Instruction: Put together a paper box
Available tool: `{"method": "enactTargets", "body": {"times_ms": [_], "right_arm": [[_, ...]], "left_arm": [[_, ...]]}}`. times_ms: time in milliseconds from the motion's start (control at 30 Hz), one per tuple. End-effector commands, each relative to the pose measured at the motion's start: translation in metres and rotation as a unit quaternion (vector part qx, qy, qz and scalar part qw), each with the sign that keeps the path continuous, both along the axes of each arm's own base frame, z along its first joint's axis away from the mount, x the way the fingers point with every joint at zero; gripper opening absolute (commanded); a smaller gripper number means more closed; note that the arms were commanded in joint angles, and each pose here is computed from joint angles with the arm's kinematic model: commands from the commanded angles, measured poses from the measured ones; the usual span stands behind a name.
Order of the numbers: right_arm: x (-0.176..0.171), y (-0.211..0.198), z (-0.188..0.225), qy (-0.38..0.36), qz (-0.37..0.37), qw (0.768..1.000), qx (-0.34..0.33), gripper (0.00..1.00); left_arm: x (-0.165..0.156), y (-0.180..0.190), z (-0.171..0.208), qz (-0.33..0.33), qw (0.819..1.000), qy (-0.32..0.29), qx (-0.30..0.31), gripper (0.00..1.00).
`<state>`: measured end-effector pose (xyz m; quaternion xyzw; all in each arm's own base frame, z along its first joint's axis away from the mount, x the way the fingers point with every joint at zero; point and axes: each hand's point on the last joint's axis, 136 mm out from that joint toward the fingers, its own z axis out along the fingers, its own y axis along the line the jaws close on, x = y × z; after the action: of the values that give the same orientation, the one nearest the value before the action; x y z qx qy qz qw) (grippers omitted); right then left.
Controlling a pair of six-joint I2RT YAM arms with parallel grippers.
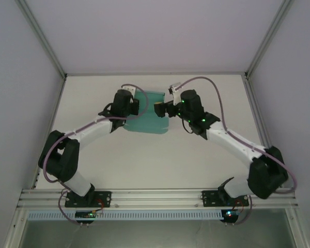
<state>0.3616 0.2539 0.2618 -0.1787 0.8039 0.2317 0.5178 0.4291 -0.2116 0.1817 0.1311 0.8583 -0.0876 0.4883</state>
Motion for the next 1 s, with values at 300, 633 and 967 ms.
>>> {"method": "enactTargets", "body": {"times_ms": [300, 633, 967], "right_arm": [[-0.044, -0.125, -0.057, 0.157, -0.158, 0.975, -0.005, 0.99], [-0.051, -0.151, -0.08, 0.193, -0.188, 0.963, 0.002, 0.99], [-0.052, -0.161, -0.089, 0.207, -0.199, 0.958, 0.009, 0.99]], "left_arm": [[-0.104, -0.045, -0.065, -0.447, 0.838, 0.133, 0.285, 0.0], [-0.1, -0.067, -0.128, -0.462, 0.756, 0.239, 0.396, 0.0], [-0.072, -0.069, -0.19, -0.411, 0.709, 0.266, 0.508, 0.0]]}}
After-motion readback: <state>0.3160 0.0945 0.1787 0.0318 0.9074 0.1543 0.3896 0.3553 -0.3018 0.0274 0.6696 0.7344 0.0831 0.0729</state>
